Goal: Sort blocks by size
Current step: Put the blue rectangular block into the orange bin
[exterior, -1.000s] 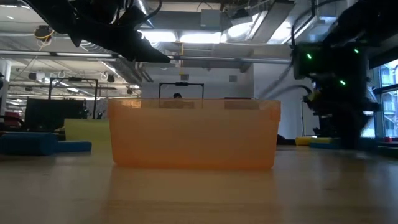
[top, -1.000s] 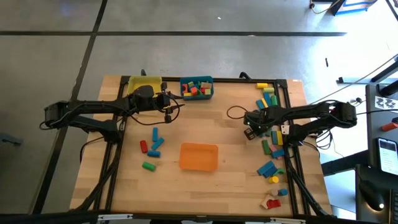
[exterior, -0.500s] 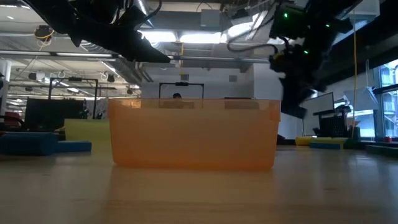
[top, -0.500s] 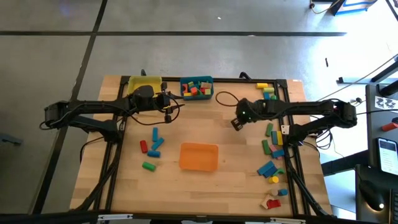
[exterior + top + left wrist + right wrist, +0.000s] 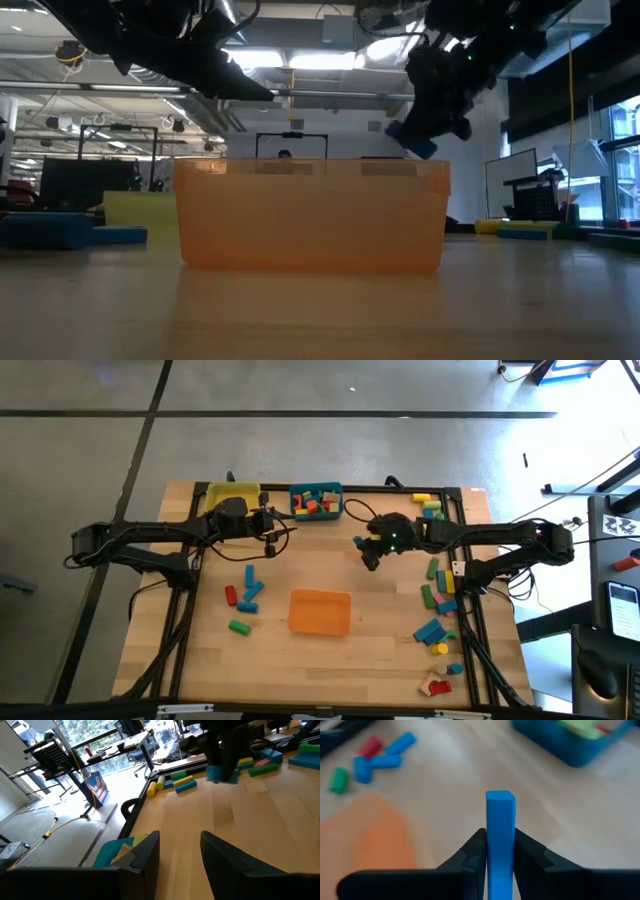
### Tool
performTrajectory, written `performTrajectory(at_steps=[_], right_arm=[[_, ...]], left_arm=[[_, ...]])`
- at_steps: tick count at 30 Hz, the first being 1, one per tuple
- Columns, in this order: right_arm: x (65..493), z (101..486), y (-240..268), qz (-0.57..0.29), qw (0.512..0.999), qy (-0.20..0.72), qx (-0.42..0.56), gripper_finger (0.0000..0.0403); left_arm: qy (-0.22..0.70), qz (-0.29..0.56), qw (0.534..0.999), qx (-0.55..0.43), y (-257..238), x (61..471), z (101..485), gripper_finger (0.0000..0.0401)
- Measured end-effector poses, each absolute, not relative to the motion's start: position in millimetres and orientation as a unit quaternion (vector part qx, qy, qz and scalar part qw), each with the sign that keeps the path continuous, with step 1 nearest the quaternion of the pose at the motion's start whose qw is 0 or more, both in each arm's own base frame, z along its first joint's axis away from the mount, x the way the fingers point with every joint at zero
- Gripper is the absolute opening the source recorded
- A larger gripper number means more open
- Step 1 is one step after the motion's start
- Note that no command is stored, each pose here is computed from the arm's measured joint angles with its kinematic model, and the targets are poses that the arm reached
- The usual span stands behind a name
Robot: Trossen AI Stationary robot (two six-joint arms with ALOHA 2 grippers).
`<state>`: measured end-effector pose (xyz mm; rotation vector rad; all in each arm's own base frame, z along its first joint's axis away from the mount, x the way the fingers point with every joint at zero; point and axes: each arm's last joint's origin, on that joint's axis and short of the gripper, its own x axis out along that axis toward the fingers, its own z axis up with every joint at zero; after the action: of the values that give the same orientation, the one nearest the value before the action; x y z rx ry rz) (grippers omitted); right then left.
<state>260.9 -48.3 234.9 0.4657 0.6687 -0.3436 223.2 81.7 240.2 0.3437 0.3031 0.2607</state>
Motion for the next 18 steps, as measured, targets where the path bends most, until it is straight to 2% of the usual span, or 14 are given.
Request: performTrajectory(at_steps=[10,18], right_arm=[[279,248,2,-0.034,0.944,0.258,0.203,0.0070],[300,221,40,0.024,0.941,0.281,0.185,0.0079]], left_arm=[[0.148,0.129,0.965,0.171,82,223,241,0.0127],[0.149,0.129,0.965,0.171,82,223,240,0.0127]])
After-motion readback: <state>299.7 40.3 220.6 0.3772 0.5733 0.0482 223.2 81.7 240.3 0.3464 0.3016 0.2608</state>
